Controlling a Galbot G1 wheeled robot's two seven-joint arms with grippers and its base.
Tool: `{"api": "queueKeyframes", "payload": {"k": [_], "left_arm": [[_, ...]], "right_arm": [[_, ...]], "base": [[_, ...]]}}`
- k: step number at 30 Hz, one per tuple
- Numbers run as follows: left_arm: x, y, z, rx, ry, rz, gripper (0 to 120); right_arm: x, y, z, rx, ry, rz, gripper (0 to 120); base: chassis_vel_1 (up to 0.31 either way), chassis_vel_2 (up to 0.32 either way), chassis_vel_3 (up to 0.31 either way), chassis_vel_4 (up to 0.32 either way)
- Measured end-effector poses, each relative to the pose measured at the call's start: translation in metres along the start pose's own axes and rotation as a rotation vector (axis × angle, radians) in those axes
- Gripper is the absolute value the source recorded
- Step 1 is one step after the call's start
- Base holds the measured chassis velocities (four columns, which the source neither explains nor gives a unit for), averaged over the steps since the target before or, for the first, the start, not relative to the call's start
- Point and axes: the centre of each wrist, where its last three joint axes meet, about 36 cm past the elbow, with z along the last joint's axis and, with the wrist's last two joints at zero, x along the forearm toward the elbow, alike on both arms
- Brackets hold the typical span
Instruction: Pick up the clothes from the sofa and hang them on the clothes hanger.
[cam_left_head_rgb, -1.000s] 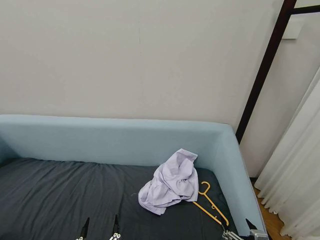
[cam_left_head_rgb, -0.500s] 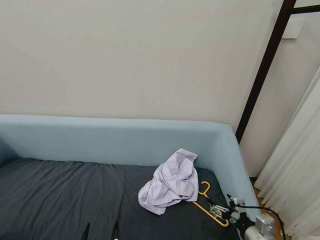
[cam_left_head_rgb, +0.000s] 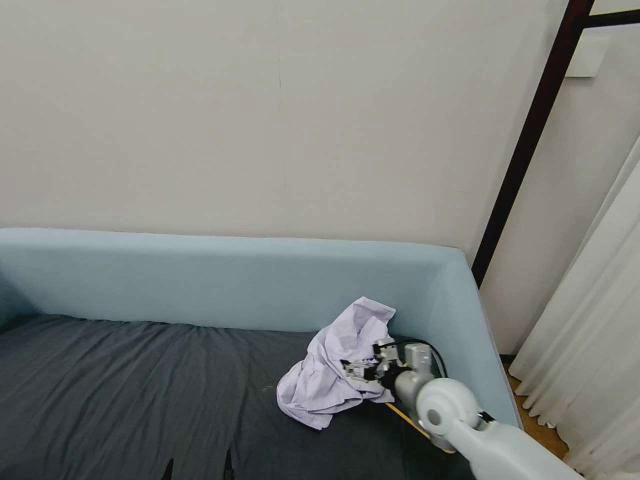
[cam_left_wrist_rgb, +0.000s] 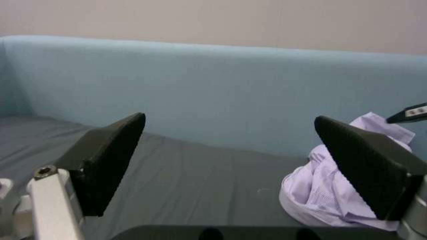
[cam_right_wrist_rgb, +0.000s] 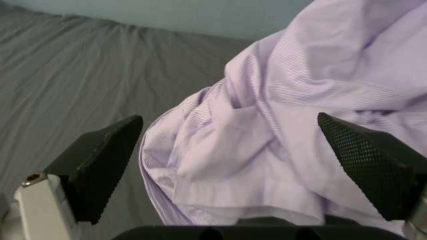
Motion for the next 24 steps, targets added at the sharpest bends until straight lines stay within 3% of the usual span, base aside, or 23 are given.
{"api": "queueKeyframes", "payload": {"k": [3, 8, 15, 24], "left_arm": [[0.004, 0.002, 0.0, -0.004, 0.006, -0.024, 100], [0.008, 0.004, -0.001, -0.005, 0.008, -0.044, 100], [0.009, 0.007, -0.001, -0.011, 0.001, -0.062, 100], [0.008, 0.006, -0.001, 0.002, -0.013, -0.069, 100]], "right_arm": [[-0.045, 0.014, 0.01, -0.002, 0.05, 0.004, 100], [-0.084, 0.028, 0.028, -0.028, 0.112, 0.026, 100], [-0.112, 0.03, 0.032, -0.095, 0.153, 0.05, 100], [-0.118, 0.03, 0.041, -0.079, 0.163, 0.094, 70]], "base": [[0.0, 0.0, 0.0, 0.0], [0.0, 0.0, 0.0, 0.0], [0.0, 0.0, 0.0, 0.0], [0.0, 0.0, 0.0, 0.0]]}}
